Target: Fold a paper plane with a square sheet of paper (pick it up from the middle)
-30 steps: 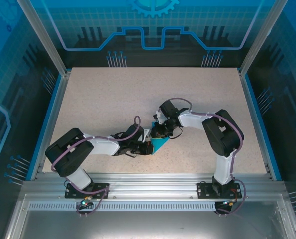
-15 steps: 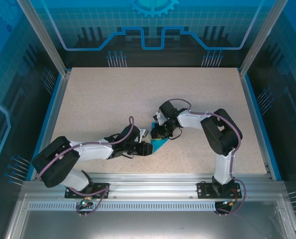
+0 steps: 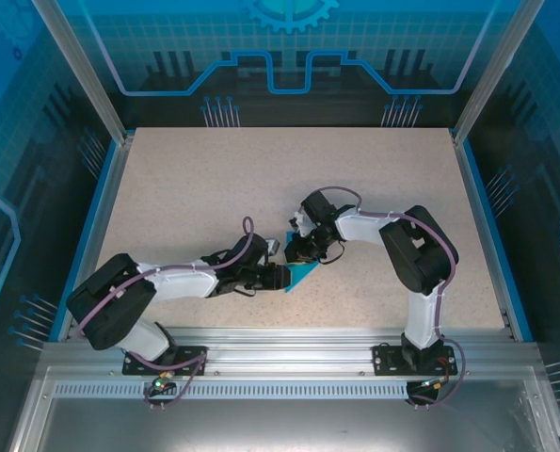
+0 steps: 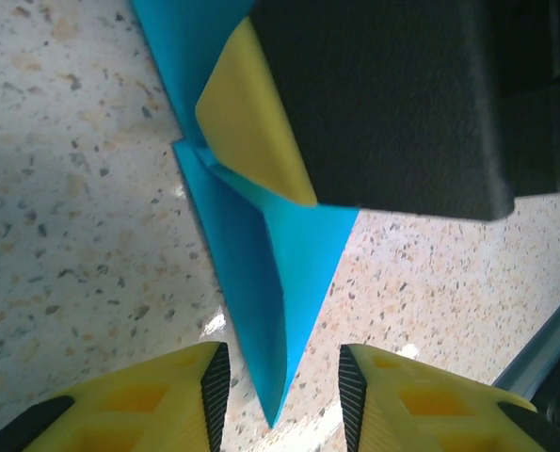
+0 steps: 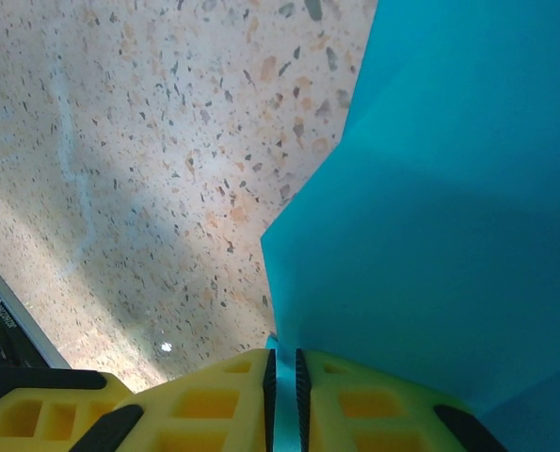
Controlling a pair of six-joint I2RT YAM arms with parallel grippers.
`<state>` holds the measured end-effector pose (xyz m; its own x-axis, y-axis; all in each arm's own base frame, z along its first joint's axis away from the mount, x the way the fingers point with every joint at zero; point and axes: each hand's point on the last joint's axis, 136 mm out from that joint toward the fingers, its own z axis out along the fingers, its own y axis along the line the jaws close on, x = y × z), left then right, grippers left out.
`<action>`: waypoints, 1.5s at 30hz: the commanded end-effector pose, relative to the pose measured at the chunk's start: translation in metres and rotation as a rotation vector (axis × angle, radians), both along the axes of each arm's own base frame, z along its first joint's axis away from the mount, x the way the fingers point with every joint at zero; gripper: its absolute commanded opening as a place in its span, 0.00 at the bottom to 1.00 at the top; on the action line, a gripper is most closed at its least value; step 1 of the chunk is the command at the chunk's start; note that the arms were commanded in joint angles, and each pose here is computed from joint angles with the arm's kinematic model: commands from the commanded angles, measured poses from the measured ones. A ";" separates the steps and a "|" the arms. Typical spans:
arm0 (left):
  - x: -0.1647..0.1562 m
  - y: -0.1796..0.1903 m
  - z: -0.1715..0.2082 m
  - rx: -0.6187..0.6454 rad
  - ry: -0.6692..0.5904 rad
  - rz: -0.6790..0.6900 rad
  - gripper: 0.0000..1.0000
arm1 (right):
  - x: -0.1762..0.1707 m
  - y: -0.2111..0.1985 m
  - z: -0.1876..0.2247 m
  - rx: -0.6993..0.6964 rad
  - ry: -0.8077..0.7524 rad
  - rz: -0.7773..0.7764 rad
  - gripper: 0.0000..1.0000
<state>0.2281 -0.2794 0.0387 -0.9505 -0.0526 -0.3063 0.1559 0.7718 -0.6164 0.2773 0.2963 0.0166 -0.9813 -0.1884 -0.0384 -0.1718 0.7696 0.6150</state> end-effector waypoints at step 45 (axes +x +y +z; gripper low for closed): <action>-0.007 0.010 -0.043 -0.021 0.114 0.145 0.00 | -0.007 0.012 0.034 0.110 -0.018 0.025 0.19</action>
